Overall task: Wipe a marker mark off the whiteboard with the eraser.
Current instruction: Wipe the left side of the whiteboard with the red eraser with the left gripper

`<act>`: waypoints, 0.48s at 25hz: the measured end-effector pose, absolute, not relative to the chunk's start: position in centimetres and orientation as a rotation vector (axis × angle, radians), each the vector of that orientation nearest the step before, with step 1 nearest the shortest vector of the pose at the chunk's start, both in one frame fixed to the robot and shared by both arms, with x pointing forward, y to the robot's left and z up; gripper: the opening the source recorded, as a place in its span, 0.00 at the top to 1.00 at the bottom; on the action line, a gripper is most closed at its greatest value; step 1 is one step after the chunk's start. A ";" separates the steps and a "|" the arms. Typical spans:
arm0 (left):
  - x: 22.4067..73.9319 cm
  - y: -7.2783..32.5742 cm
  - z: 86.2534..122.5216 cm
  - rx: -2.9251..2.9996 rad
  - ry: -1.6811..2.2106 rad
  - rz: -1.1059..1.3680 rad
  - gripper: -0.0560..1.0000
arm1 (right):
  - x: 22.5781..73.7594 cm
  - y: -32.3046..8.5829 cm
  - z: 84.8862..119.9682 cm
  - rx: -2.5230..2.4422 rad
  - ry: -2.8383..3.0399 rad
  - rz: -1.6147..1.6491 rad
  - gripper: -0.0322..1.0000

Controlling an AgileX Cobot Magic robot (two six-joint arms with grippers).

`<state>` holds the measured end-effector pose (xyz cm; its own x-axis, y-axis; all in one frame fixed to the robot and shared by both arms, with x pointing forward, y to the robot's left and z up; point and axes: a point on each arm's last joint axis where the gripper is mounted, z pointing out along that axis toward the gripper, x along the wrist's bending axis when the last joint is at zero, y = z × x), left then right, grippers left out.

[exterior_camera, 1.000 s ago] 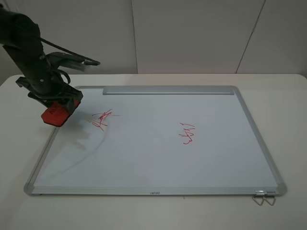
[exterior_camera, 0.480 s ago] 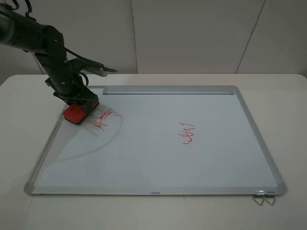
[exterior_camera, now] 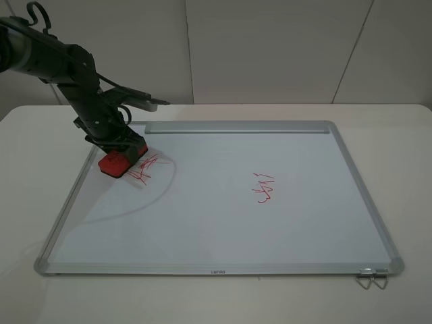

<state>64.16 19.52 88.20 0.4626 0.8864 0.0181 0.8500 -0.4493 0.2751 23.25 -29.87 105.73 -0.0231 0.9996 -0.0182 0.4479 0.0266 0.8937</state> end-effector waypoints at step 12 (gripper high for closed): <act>63.7 16.9 87.8 2.533 1.413 0.222 0.40 | 23.3 -29.9 105.7 1.515 1.568 0.949 0.17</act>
<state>63.70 16.90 87.81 0.5230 0.8521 0.0193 0.8168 -0.5076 0.2742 23.25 -29.87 105.73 -0.0231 0.9996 -0.0182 0.4479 0.0266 0.8937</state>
